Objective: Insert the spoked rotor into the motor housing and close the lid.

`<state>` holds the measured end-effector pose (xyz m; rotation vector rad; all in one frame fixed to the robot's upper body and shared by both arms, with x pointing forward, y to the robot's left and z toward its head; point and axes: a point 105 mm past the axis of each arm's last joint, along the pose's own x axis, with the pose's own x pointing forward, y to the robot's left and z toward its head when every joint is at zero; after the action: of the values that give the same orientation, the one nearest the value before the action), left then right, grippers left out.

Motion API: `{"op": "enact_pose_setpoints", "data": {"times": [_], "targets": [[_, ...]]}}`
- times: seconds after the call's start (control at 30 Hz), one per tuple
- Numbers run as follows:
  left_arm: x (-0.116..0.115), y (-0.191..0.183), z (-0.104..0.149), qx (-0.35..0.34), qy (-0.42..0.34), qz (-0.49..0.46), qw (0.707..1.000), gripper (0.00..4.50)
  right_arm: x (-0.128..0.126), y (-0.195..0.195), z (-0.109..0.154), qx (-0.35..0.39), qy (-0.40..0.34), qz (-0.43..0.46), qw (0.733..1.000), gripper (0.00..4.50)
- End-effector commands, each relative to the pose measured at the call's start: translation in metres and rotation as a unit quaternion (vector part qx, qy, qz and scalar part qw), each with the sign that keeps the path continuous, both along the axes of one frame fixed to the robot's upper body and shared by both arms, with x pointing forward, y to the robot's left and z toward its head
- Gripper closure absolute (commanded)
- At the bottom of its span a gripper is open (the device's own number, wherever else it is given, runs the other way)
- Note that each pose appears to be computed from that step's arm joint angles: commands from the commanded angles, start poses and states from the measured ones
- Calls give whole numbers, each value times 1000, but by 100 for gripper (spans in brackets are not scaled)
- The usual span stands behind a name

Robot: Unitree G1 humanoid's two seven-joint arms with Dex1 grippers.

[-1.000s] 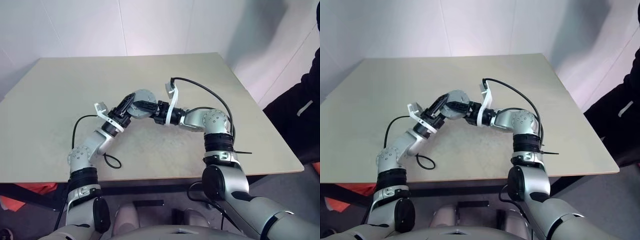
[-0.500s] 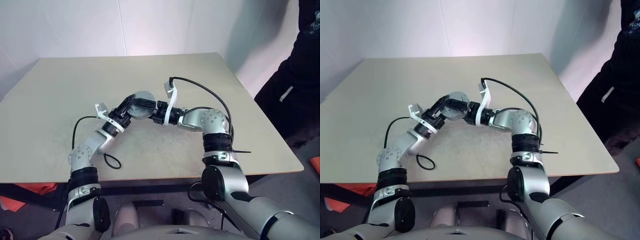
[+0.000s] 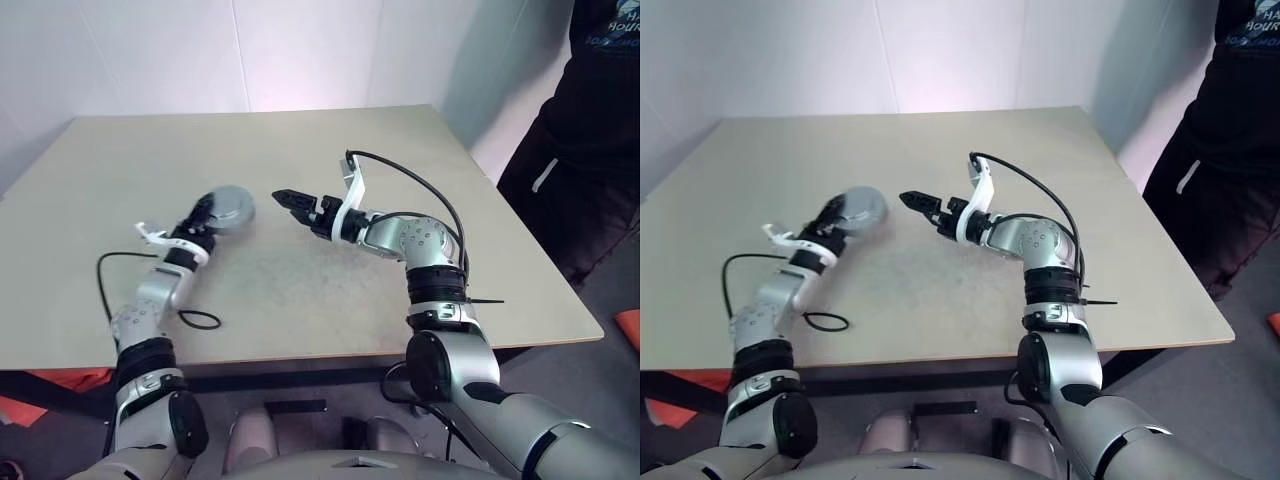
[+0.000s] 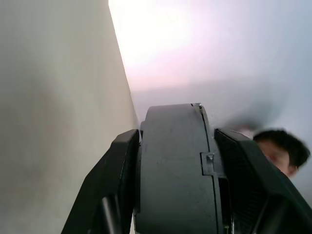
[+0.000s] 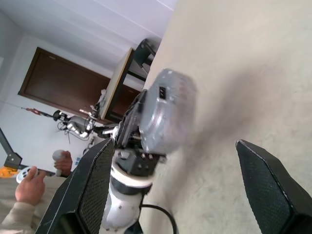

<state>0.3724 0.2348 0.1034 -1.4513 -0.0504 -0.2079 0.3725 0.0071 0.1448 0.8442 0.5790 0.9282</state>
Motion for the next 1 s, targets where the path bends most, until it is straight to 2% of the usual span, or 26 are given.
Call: {"op": "enact_pose_setpoints", "data": {"times": [0.03,0.2,0.37,0.5,0.57,0.63,0.73,0.9,1.0], "targets": [[3,33,20,12,-37,73,997,238,0,6,10,10,-17,7,1000,1],[0,77,-2,30,24,168,985,238,1,6,10,10,-16,7,1000,1],[-5,99,-28,45,89,214,972,238,1,6,10,11,-15,6,1000,1],[-10,112,-35,57,105,234,965,238,1,7,7,9,-8,5,1000,1],[-12,117,-34,72,106,239,962,166,1,7,5,7,-4,6,1000,0],[-16,126,-34,84,111,255,957,113,1,6,4,6,-2,7,1000,0],[-25,150,-31,91,126,299,942,3,1,7,1,3,6,11,1000,0],[-41,193,-9,108,115,362,919,1,5,3,-6,-11,18,7,1000,0],[-41,202,9,148,96,370,912,1,11,-1,-1,-22,-22,-9,999,0]]}}
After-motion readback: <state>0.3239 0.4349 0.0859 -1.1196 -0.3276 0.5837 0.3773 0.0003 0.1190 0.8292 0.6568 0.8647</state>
